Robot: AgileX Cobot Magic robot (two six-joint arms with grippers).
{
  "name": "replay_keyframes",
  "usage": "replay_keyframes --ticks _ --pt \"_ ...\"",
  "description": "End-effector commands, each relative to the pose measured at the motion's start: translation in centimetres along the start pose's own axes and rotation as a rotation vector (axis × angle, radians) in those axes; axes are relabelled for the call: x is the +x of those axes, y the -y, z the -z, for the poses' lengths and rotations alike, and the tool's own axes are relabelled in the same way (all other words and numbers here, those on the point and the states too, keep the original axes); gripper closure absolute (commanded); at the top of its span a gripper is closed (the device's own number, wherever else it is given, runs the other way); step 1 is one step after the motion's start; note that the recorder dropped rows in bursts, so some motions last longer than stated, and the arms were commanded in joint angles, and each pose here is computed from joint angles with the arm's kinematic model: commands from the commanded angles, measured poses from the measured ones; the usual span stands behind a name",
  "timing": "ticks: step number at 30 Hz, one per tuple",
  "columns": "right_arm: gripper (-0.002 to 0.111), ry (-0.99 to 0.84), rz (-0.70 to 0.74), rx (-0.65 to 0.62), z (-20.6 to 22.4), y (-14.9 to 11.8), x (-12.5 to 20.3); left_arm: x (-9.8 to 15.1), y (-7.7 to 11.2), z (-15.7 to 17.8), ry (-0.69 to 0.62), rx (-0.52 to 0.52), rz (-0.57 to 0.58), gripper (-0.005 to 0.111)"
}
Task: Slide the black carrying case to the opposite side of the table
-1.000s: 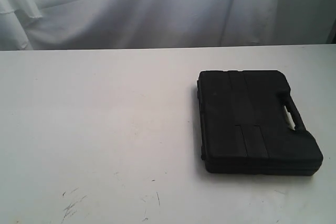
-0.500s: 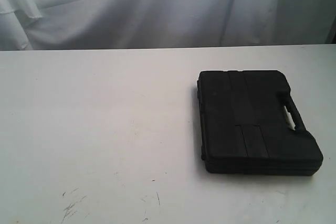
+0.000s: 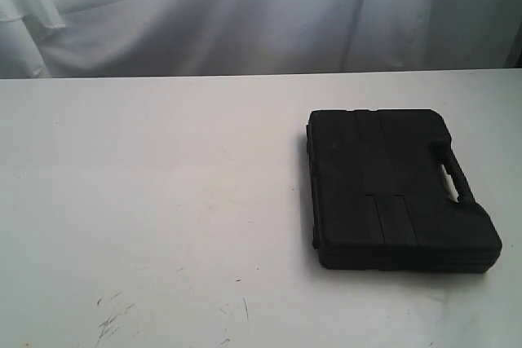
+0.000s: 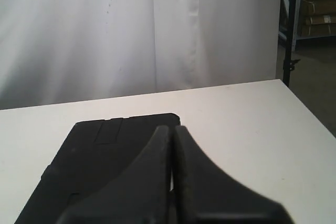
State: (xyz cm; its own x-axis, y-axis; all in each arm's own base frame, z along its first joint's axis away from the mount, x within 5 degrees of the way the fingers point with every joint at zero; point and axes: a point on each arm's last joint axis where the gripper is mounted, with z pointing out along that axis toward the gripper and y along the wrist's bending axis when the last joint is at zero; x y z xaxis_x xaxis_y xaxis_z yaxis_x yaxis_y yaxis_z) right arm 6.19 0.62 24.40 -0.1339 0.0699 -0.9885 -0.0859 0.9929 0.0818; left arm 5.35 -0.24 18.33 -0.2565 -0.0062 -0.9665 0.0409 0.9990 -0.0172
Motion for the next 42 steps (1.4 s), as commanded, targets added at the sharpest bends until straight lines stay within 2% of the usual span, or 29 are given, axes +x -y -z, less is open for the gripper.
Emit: replay_keyframes --ticks 1,13,15,25,42 --pt "0.108 -0.008 0.018 0.007 0.2 0.1 0.7 0.1 0.0 0.0 0.006 -0.002 0.003 0.107" --pt "0.108 -0.015 0.001 0.005 -0.3 0.4 5.0 0.1 0.0 0.0 0.006 -0.002 0.003 0.107" --pt "0.108 0.015 0.000 0.002 0.0 0.4 4.9 0.1 0.0 0.0 0.006 -0.002 0.003 0.107" --pt "0.108 -0.119 0.010 0.011 0.1 0.5 6.1 0.1 0.0 0.0 0.006 -0.002 0.003 0.107" --pt "0.108 -0.133 0.008 0.012 0.1 0.5 6.3 0.1 0.0 0.0 0.006 -0.002 0.003 0.107"
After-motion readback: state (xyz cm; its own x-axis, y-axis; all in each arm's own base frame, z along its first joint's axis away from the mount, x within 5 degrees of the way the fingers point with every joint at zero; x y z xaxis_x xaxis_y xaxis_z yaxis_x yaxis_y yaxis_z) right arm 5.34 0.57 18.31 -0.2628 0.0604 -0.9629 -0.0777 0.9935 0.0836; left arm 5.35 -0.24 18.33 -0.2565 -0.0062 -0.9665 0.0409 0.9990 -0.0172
